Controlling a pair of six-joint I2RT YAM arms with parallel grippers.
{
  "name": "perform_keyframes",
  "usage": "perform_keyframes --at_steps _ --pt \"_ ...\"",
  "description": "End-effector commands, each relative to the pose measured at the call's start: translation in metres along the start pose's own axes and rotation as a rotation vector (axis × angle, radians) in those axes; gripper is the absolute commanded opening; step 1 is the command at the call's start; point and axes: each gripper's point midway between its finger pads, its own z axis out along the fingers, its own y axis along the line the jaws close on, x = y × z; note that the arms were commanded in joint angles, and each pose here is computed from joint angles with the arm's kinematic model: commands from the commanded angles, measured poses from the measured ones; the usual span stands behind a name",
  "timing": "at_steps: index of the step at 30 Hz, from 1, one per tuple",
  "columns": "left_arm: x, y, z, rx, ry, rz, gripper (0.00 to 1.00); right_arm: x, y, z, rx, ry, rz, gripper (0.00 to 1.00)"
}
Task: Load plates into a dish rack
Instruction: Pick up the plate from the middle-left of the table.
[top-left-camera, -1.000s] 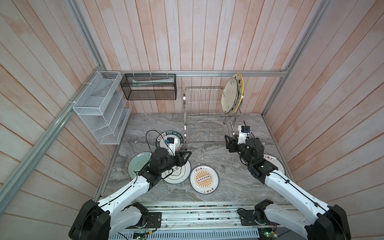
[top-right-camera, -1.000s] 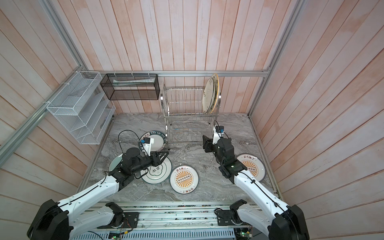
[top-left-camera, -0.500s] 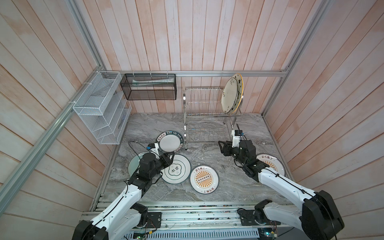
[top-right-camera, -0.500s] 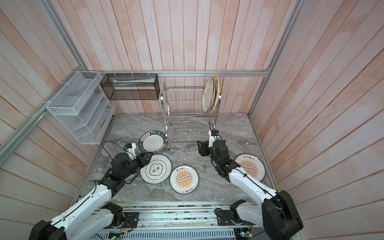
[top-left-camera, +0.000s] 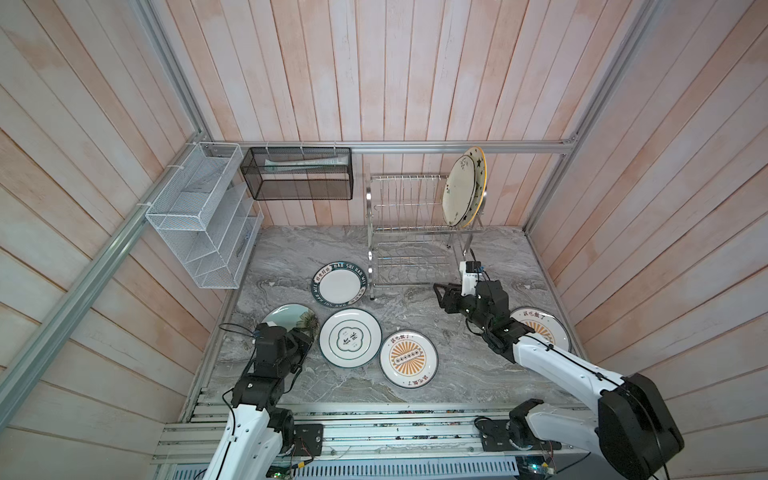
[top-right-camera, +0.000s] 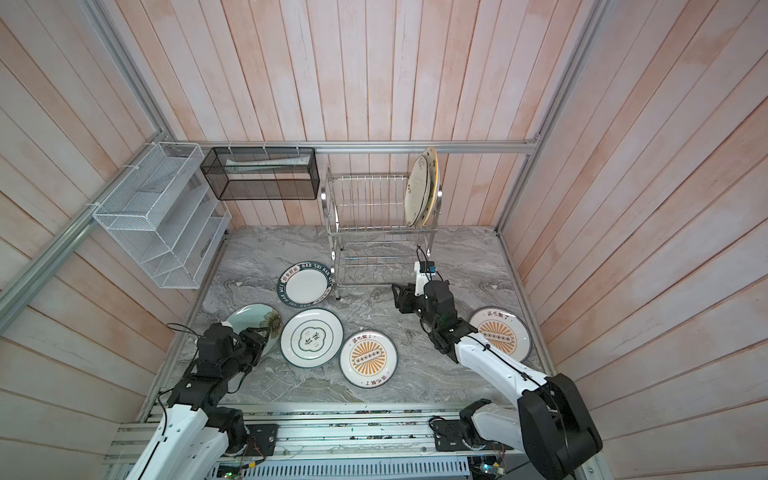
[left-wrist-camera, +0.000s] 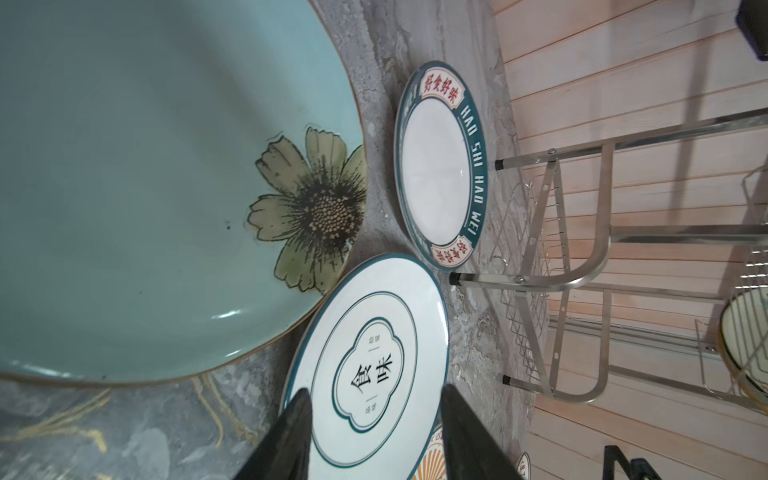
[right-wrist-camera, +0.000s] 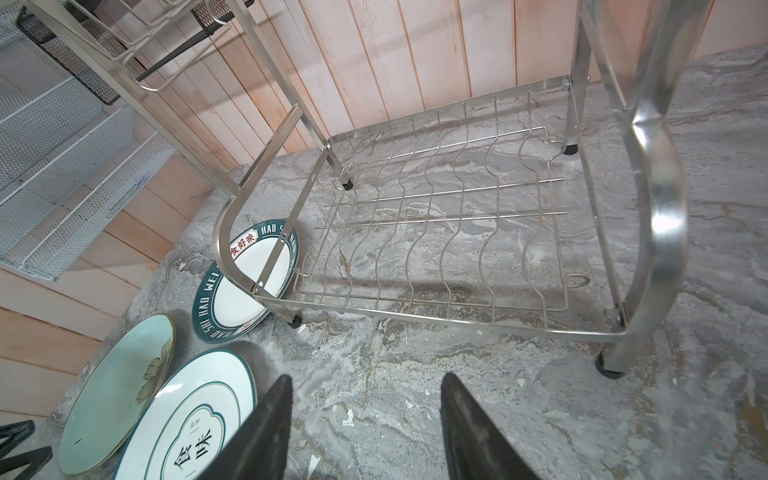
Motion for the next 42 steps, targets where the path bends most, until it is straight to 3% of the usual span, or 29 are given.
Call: perform_keyframes --at_steps 1,10,16,42 --pt "0.014 0.039 -0.003 -0.135 0.033 -0.093 0.51 0.001 0.006 -0.001 -0.043 -0.004 0.015 0.58" --pt "0.015 0.068 -0.019 -0.206 -0.032 -0.200 0.51 0.010 0.005 -0.002 -0.056 0.013 0.016 0.59" --pt "0.020 0.083 -0.007 -0.215 -0.035 -0.258 0.51 0.014 0.005 -0.002 -0.065 0.022 0.021 0.58" --pt "-0.003 0.094 0.028 -0.219 -0.157 -0.262 0.49 0.015 -0.005 -0.009 -0.048 0.017 0.021 0.58"
